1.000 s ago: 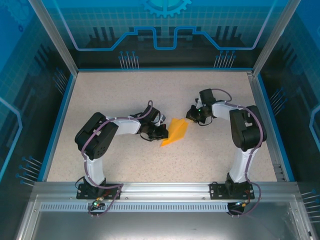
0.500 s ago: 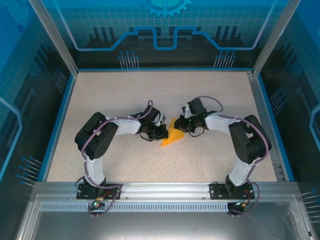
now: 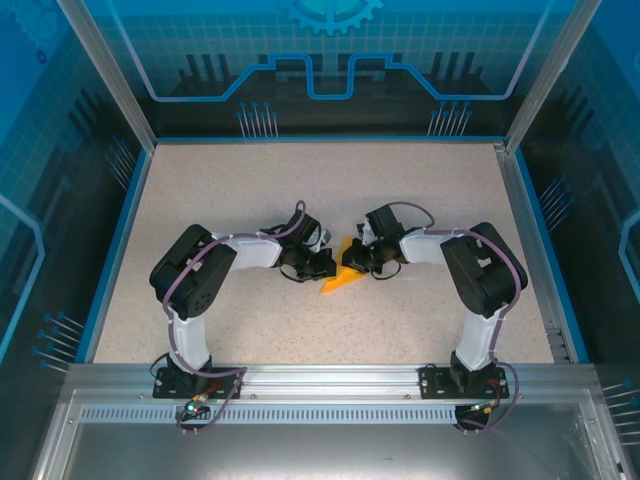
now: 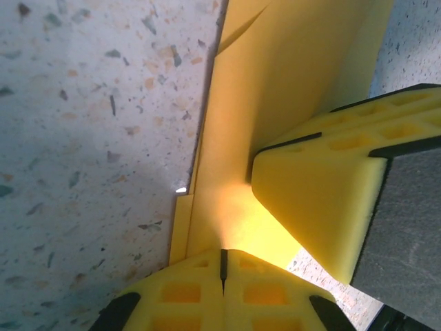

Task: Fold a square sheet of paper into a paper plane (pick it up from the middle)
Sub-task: Fourth fold the wing at the center of the table.

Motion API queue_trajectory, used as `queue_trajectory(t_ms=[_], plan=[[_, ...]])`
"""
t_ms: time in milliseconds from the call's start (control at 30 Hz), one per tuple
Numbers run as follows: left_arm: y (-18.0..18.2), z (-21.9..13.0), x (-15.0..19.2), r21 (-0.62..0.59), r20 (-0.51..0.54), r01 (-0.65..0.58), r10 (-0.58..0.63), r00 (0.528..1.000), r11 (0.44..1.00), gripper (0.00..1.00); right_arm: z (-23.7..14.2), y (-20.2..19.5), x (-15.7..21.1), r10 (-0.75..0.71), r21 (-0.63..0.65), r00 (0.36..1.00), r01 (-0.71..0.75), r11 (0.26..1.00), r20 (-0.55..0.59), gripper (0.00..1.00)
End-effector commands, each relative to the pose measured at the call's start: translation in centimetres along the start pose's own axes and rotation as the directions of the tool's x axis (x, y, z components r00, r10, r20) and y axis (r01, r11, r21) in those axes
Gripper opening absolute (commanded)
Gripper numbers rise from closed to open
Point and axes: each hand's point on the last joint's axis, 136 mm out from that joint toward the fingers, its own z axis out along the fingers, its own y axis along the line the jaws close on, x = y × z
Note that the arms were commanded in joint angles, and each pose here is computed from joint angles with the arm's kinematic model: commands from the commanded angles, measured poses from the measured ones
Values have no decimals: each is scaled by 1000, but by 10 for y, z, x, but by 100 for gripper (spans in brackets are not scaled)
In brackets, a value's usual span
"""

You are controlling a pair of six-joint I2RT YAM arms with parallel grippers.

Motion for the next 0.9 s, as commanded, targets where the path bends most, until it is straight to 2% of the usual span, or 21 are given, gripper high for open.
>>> queue_trajectory(t_ms=[0, 167, 300, 533, 867], plan=[[9, -7, 15, -57, -56, 29, -32, 998, 998, 2, 9, -30, 16, 57, 109, 997, -51, 993, -50, 9], [-26, -28, 3, 30, -20, -4, 4, 1000, 1000, 11, 10, -39, 19, 69, 151, 996, -60, 987, -54, 9], [-34, -33, 8, 58, -31, 24, -22, 999, 998, 18, 10, -41, 19, 71, 161, 996, -61, 985, -55, 9], [-30, -24, 25, 20, -83, 60, -59, 995, 998, 20, 12, -46, 20, 85, 180, 994, -73, 981, -63, 9], [-31, -14, 30, 7, -125, 59, -57, 990, 998, 21, 13, -51, 20, 99, 205, 993, -84, 975, -62, 9]])
